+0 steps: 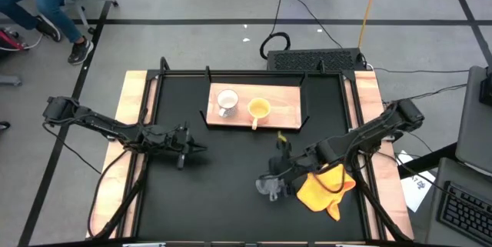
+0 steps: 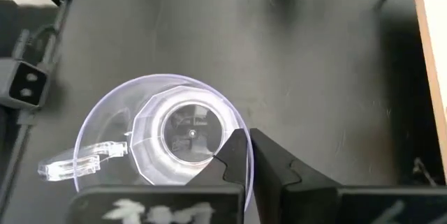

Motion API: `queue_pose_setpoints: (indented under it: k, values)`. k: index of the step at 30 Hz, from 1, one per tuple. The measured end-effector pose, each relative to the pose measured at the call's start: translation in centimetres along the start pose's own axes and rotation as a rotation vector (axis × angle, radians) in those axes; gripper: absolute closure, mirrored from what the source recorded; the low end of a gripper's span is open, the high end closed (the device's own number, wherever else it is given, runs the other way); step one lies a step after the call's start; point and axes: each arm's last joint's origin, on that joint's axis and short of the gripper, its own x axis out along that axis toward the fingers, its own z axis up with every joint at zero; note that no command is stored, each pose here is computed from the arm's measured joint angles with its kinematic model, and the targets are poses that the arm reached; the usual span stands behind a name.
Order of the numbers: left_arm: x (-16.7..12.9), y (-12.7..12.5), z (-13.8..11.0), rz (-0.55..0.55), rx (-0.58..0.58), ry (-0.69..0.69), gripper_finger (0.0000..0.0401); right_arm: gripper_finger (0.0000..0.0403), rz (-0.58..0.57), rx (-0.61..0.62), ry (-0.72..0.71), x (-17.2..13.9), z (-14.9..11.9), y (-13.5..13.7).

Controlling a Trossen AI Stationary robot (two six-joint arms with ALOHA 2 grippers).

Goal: Stack small to large cups/mugs on shelf
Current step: Put the transparent mug on the shelf

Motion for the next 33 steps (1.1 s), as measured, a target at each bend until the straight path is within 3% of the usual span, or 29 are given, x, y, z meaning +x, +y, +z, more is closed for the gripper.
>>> queue_pose_setpoints:
  k: [12,18,24,33]
  values:
    - [0.0,0.0,0.0,0.0,0.025,0.0,0.0377,0.0403,0.009,0.191,-0.166,-2.5,-8.1,-4.1]
    - [0.0,0.0,0.0,0.0,0.026,0.0,0.0377,0.0403,-0.03,0.213,-0.218,-2.7,-10.9,-5.2]
    - [0.0,0.0,0.0,0.0,0.025,0.0,0.0377,0.0403,-0.082,0.22,-0.248,-3.3,-11.0,-7.1]
    - [0.0,0.0,0.0,0.0,0.05,-0.001,0.0377,0.0403,-0.13,0.208,-0.287,-5.4,-8.9,-12.0]
